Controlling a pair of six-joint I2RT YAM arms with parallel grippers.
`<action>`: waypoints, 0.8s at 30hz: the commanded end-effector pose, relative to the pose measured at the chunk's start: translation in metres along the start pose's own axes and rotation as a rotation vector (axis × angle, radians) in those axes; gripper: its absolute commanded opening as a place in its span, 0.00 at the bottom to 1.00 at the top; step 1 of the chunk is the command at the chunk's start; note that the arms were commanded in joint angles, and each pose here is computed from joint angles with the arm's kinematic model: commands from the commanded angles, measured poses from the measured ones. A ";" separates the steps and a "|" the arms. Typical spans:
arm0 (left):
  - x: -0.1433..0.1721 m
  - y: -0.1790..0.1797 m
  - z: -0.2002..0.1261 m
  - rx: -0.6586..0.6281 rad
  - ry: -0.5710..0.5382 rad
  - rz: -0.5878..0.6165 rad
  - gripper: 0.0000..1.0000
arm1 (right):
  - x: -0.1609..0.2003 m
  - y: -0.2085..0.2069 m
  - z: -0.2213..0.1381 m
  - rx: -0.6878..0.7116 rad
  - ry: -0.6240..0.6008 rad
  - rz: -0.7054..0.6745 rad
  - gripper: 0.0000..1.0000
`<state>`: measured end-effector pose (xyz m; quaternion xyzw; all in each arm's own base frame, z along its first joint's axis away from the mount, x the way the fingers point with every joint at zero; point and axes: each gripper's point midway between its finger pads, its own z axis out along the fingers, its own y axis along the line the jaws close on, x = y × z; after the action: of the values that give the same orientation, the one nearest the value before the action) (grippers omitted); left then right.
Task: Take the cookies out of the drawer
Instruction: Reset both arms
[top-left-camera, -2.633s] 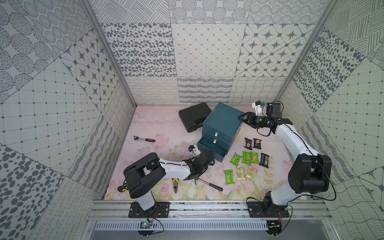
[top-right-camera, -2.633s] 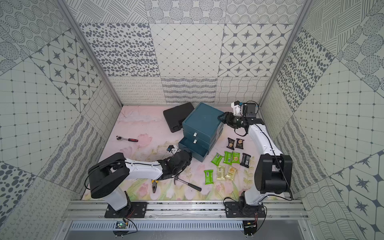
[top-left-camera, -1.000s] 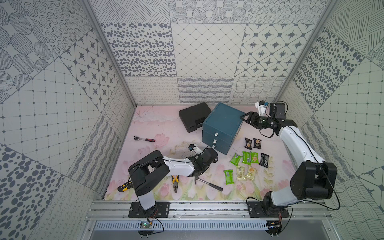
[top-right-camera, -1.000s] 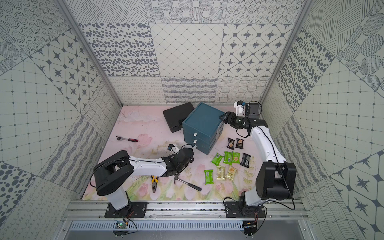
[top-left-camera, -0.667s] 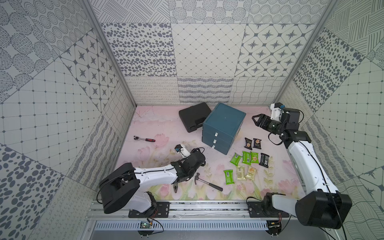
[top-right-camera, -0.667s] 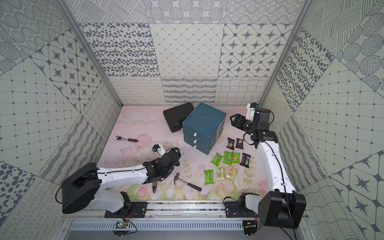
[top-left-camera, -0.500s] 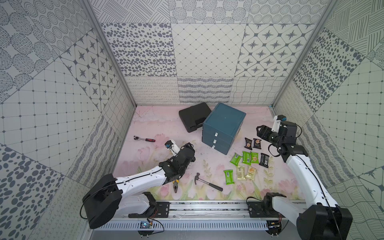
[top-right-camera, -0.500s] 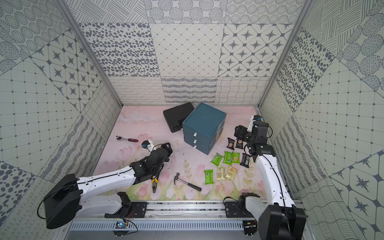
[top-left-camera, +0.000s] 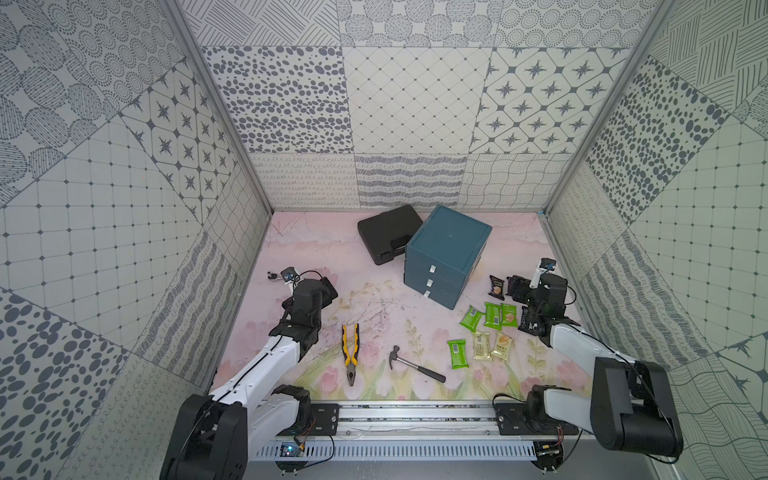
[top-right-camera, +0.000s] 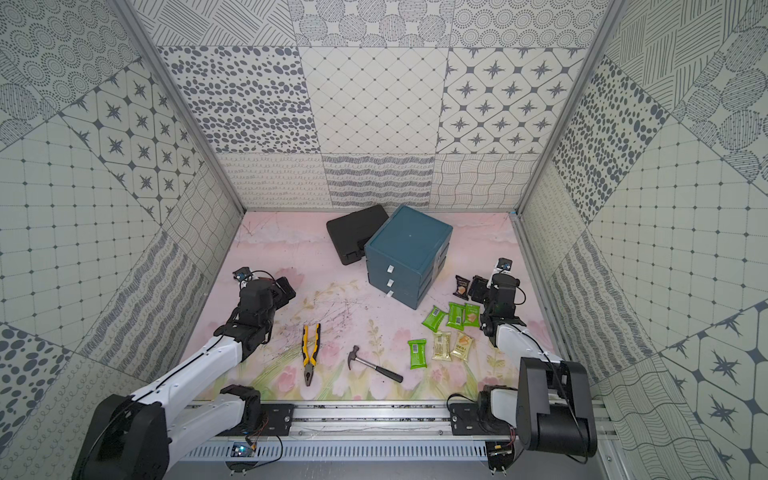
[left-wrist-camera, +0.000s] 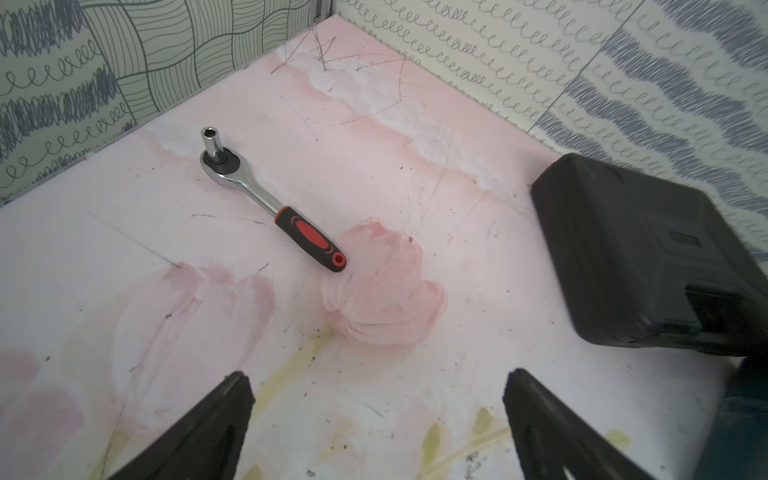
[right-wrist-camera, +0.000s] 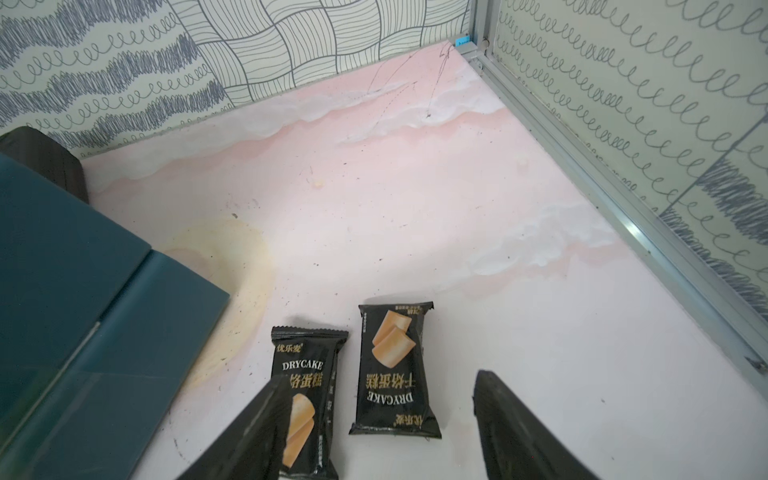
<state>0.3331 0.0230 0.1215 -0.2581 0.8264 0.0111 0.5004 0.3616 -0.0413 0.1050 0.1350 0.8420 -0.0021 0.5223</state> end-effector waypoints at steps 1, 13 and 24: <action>-0.008 -0.021 0.024 0.162 -0.034 0.255 0.99 | -0.033 0.012 0.000 -0.059 -0.202 -0.033 0.74; 0.017 -0.028 0.063 0.252 -0.104 0.292 0.99 | -0.009 0.036 0.022 -0.134 -0.217 -0.096 0.88; 0.020 -0.033 0.065 0.252 -0.096 0.319 0.99 | -0.011 0.042 0.030 -0.058 -0.178 -0.157 0.99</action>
<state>0.3803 0.0119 0.0551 -0.0884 0.8562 0.0072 0.5089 0.3979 -0.0032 0.0960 0.0500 0.8099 -0.0163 0.5842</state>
